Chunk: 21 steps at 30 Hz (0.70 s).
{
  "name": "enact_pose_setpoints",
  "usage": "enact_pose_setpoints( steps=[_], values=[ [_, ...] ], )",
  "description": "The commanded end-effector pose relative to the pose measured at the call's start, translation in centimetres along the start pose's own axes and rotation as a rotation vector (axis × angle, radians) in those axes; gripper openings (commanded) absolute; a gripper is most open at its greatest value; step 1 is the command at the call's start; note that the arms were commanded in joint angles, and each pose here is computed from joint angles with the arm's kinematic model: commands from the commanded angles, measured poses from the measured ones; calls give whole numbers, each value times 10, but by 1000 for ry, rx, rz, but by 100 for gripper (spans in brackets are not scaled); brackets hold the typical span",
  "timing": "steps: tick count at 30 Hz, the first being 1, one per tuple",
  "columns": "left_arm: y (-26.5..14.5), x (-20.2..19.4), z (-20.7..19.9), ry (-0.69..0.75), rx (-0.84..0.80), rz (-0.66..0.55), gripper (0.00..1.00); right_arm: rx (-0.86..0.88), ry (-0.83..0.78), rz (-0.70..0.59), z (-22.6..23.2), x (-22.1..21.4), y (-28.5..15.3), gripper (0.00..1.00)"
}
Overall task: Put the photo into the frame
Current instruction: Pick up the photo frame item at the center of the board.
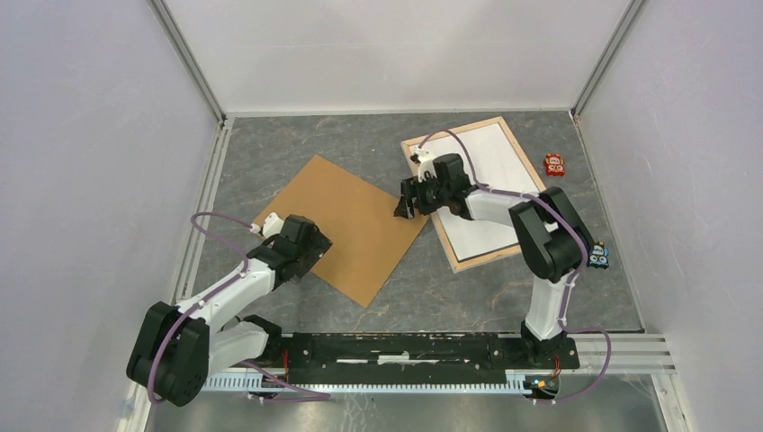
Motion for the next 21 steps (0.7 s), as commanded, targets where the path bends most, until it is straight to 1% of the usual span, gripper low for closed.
enact_pose_setpoints(
  steps=[1, 4, 10, 17, 19, 21],
  values=[
    [8, -31, 17, 30, 7, 125, 100, 473, 110, -42, 104, 6, -44, 75],
    [5, -35, 11, 25, -31, 159, 100, 557, 147, -93, 125, 10, -69, 72],
    [-3, -38, -2, -1, -101, 193, 100, 595, 176, -124, 157, 0, -103, 71],
    [-11, -39, -10, -33, -167, 186, 100, 492, 113, -164, 180, -11, -124, 70],
    [-13, -40, -9, -37, -172, 182, 100, 469, 116, -159, 182, -15, -124, 70],
    [-14, -40, -8, -44, -180, 183, 100, 482, 115, -139, 189, -19, -124, 69]
  ],
)
Point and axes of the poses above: each gripper's point midway between its finger pads, its own y axis out along the fingers, its own z axis along the line the jaws close on, x = y × z, the point moved 5 cm from there along -y, back along the fingers, and after that the axes turned 8 degrees about y, right-handed, at the moved point
